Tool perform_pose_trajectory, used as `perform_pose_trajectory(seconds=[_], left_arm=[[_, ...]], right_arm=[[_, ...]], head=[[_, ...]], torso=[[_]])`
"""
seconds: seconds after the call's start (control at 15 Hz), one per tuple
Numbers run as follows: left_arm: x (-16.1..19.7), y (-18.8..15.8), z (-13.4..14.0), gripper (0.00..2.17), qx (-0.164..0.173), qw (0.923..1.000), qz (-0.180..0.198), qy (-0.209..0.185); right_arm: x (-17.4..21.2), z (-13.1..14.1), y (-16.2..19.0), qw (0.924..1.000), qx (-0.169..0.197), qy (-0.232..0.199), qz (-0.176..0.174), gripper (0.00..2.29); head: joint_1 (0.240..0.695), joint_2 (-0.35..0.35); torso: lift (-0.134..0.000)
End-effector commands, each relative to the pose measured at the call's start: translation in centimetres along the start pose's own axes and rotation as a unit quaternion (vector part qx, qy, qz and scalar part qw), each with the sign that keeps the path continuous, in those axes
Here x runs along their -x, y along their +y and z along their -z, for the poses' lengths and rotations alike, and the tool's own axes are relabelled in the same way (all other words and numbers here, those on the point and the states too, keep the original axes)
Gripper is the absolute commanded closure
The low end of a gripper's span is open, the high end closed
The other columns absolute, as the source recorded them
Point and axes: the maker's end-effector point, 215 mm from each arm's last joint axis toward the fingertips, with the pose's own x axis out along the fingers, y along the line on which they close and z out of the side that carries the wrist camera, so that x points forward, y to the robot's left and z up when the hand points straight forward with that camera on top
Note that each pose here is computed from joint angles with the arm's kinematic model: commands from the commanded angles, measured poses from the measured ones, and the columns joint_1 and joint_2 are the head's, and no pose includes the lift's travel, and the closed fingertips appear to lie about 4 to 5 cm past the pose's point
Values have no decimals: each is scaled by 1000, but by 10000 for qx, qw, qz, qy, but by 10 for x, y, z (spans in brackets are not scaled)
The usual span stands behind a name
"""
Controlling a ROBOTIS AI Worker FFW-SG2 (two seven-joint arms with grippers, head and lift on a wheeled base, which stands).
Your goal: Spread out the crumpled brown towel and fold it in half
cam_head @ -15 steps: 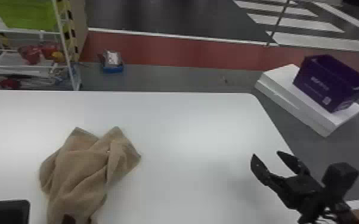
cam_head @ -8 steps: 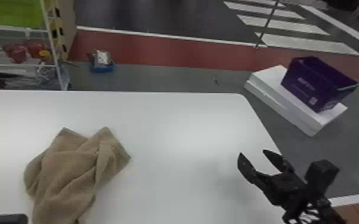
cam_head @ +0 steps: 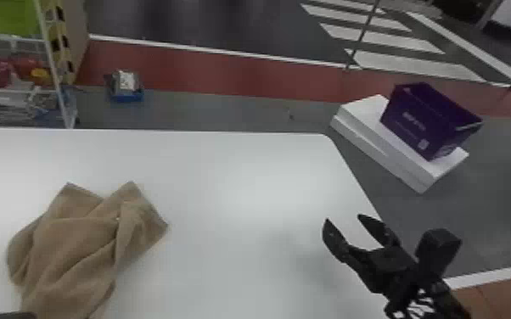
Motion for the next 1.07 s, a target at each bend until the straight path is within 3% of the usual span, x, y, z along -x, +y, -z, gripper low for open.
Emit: perform_pose_trajectory(seconds=[0.0, 0.87, 1.0], left_arm=[[-5, 0, 1, 201, -28, 10000, -18, 11], [-13, 10, -2, 333, -107, 9999, -109, 63], [-14, 10, 1, 623, -123, 9998, -103, 116]], right_arm=[[1, -2, -1, 10000, 3, -25, 6, 184], [-4, -3, -10, 10000, -8, -47, 76, 184], [-4, -3, -10, 10000, -16, -48, 78, 184]], head=[[695, -310], [695, -305], [695, -305]], torso=[[-123], [-123], [-123]])
